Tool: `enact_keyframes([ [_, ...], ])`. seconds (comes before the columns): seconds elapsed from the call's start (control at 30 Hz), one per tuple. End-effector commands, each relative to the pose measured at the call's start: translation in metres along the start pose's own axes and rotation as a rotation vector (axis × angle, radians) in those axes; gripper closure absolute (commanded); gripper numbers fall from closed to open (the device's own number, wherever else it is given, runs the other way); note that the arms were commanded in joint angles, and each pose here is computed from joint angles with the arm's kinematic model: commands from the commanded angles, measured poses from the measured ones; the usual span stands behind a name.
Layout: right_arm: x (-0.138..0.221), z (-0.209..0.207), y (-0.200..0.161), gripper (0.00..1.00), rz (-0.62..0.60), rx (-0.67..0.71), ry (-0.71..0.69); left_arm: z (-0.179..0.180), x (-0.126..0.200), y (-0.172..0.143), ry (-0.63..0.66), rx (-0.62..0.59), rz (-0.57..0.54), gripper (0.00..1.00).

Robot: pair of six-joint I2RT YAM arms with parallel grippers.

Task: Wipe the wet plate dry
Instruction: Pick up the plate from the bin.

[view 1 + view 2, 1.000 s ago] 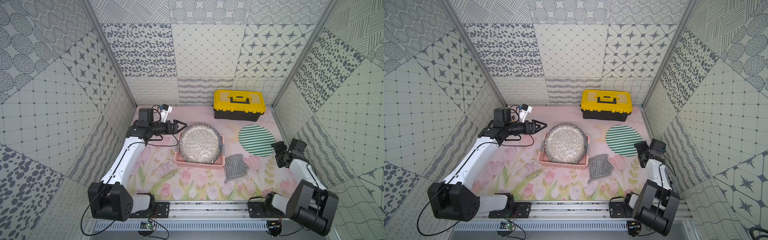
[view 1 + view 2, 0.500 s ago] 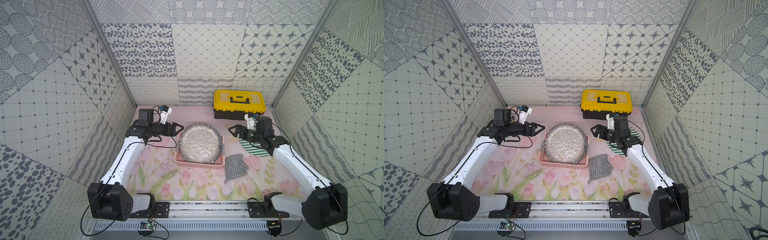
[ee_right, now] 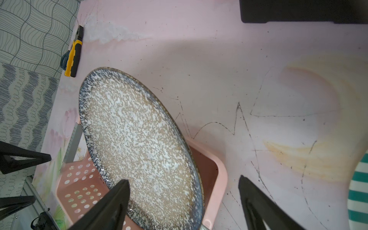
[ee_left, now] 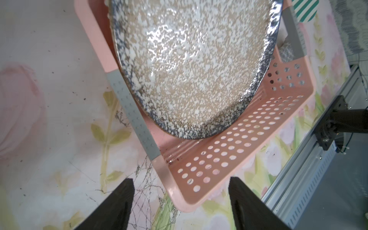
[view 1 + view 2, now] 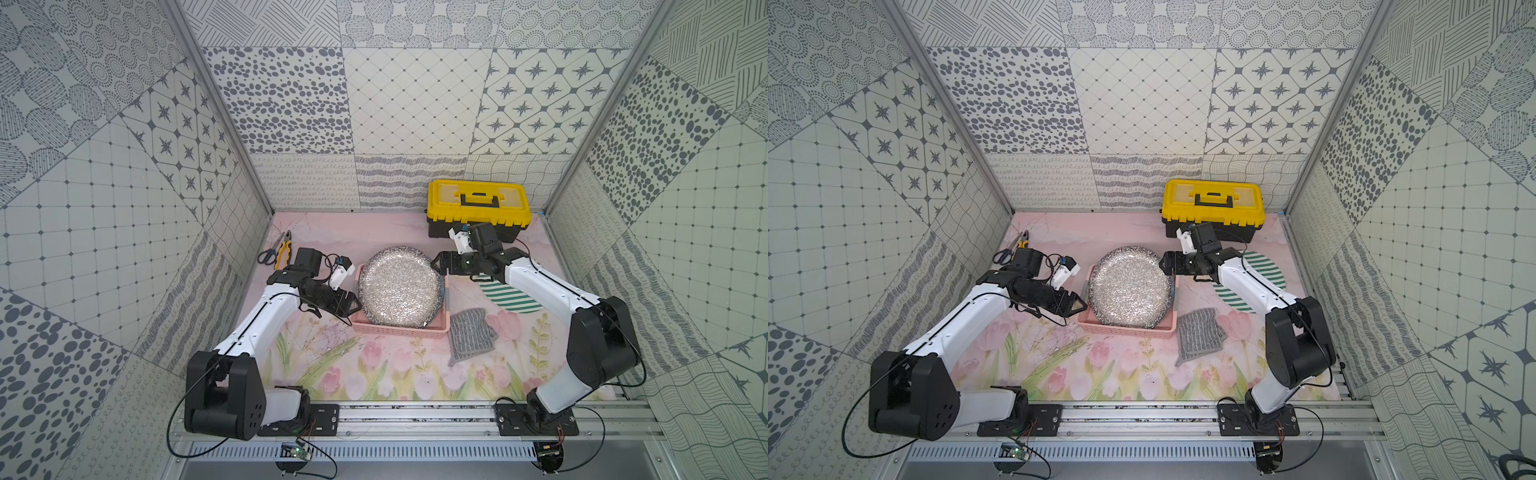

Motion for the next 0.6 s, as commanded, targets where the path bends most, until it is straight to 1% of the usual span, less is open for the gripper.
enact_keyframes([
  [0.0, -0.001, -0.002, 0.011, 0.16, -0.025, 0.036, -0.023, 0.010, -0.022, -0.012, 0.089, -0.082, 0.097, 0.24],
  [0.13, -0.007, -0.005, 0.008, 0.20, -0.011, 0.035, -0.034, 0.013, -0.039, -0.009, 0.114, -0.058, 0.121, 0.27],
  [0.27, -0.010, -0.007, 0.006, 0.24, -0.001, 0.051, -0.051, 0.012, -0.047, -0.004, 0.098, -0.032, 0.122, 0.33],
  [0.43, -0.013, -0.006, 0.003, 0.26, 0.017, 0.064, -0.029, 0.009, -0.053, 0.000, 0.091, -0.019, 0.118, 0.35],
  [0.5, -0.008, -0.004, 0.002, 0.26, 0.009, 0.068, -0.019, 0.010, -0.054, 0.002, 0.094, -0.008, 0.115, 0.36],
  [0.57, 0.000, -0.002, 0.002, 0.24, -0.005, 0.077, -0.023, 0.010, -0.054, 0.003, 0.098, 0.005, 0.115, 0.36],
])
Point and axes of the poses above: each gripper's point midway between its finger pads, its own x axis back along the fingers, its own z axis along the line the jaws close on, y = z × x, the point moved 7 cm from there along x, back along the fingers, and after that the axes turned 13 degrees about x, right-handed, at the moved point
